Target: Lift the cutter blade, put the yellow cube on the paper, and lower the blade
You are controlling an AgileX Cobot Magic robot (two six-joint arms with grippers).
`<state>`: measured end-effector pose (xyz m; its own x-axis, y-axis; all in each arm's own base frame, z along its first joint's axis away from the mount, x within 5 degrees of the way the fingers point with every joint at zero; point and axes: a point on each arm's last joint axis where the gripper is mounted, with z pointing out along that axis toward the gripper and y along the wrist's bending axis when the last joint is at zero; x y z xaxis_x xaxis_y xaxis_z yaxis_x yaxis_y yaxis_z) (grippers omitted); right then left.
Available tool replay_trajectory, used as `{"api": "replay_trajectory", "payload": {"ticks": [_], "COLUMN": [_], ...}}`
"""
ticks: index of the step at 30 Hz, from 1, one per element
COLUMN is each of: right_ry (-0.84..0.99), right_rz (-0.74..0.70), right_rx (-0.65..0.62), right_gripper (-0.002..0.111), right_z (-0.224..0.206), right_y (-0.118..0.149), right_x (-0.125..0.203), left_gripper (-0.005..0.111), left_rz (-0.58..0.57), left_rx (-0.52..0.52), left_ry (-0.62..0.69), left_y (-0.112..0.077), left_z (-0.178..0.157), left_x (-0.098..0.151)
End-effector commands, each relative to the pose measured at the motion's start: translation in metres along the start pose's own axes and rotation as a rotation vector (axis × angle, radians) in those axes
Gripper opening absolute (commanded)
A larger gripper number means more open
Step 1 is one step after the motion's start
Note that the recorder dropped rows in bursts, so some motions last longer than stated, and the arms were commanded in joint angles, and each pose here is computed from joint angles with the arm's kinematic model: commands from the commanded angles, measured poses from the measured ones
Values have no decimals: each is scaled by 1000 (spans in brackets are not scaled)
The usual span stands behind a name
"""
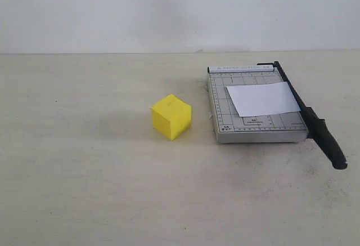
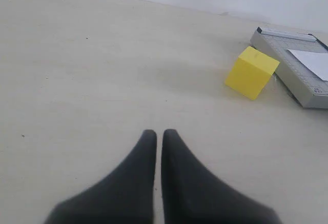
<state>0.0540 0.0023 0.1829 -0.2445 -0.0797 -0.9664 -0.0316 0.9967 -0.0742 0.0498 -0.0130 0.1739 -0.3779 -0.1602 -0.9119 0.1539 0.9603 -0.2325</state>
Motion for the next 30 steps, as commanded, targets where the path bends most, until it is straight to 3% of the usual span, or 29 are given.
{"api": "replay_trajectory", "payload": {"ticks": [1,3,4,5,11,14,15,19,24,26,30], "right_ry": [-6,-9,-28,-49,-309,-492,-486,-365,-650,-646,-358], "right_rz": [2,-42,-154,-172,-144,565,661,738,1052,1005,486], "right_rx": [5,11,29,35,98,7,-14,-46,-106,-118,-80], "right_gripper": [0,0,0,0,0,0,0,0,0,0,0], "right_z": [0,0,0,0,-5,-11,-10,-6,-16,-13,23], "right_y": [0,-1,-2,-3,-7,-12,-12,-8,-20,-19,-6], "right_x": [0,-1,-3,-5,-28,-40,-40,-31,-51,-64,-78], "left_gripper": [4,4,4,4,4,4,4,4,4,4,4], "left_rz": [-3,-3,-3,-3,-3,-3,-3,-3,-3,-3,-3], "left_rx": [6,6,6,6,6,6,6,6,6,6,6], "left_ry": [-18,-19,-19,-19,-19,-19,-19,-19,-19,-19,-19], "left_y": [-1,-1,-1,-1,-1,-1,-1,-1,-1,-1,-1], "left_z": [-1,-1,-1,-1,-1,-1,-1,-1,-1,-1,-1], "left_x": [-2,-2,-2,-2,-2,-2,-2,-2,-2,-2,-2]}}
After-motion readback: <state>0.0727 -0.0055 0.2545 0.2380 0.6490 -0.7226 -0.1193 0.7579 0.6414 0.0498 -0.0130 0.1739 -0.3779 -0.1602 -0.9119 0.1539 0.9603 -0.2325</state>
